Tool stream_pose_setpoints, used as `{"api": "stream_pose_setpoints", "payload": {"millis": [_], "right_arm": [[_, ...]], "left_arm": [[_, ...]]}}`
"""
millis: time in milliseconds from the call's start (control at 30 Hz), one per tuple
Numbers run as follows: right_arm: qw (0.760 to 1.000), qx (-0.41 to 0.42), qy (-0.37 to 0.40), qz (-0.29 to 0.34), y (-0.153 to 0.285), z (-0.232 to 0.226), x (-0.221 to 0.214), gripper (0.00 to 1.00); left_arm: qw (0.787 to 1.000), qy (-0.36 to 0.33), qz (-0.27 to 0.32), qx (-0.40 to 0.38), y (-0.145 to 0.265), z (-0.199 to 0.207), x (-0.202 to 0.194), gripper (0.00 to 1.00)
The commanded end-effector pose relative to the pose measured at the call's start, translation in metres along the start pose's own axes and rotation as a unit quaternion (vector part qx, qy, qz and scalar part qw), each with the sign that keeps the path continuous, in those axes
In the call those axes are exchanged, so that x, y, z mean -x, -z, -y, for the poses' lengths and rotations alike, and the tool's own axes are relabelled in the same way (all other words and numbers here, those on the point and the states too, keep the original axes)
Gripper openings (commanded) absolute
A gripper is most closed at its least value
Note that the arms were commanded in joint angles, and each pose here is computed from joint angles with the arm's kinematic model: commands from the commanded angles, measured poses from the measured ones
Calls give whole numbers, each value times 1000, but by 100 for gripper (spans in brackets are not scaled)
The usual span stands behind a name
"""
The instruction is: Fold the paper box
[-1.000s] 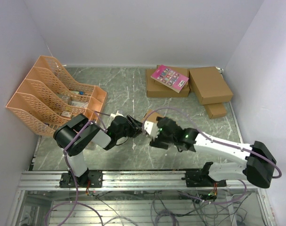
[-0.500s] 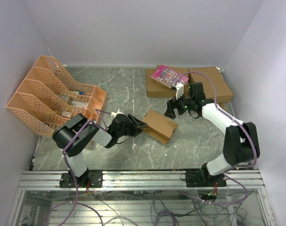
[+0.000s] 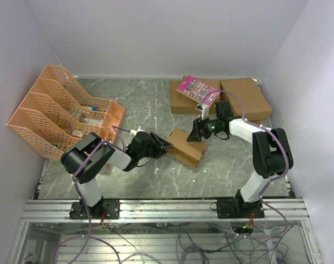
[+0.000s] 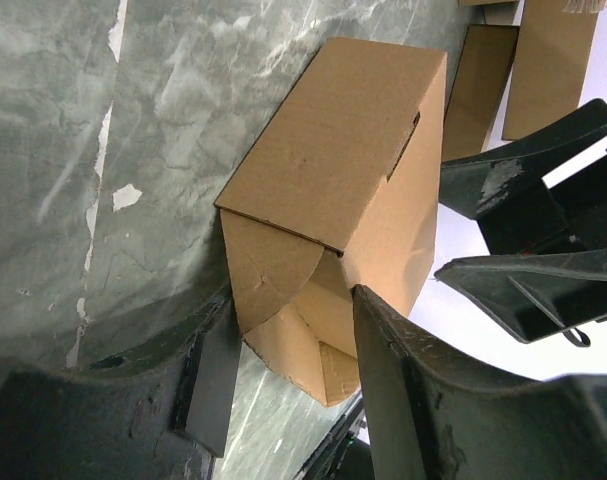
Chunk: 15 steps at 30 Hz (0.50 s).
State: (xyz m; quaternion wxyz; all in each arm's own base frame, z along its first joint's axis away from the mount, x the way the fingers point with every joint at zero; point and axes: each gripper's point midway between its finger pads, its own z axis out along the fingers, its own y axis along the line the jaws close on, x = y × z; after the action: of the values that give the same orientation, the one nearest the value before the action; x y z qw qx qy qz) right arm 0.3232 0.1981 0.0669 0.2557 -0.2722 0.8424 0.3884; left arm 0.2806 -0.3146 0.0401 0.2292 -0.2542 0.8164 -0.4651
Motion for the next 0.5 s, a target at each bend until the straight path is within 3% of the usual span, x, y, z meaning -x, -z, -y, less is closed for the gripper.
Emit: {"api": "stream_pose_setpoints", "payload": {"millis": [0,167,467], "right_arm": [[1000,11,1,2,-1,-3,3,64],[1000,18,4,-3,-2,-4,-2,55],[1000,17,12,-12,-7,-5,-7,50]], "left_arm": [[999,-14,-7,30,1,-10,0,57],[999,-17,-5,36,1,-2,3,57],[994,-21,-5,110,2,-1,9,57]]}}
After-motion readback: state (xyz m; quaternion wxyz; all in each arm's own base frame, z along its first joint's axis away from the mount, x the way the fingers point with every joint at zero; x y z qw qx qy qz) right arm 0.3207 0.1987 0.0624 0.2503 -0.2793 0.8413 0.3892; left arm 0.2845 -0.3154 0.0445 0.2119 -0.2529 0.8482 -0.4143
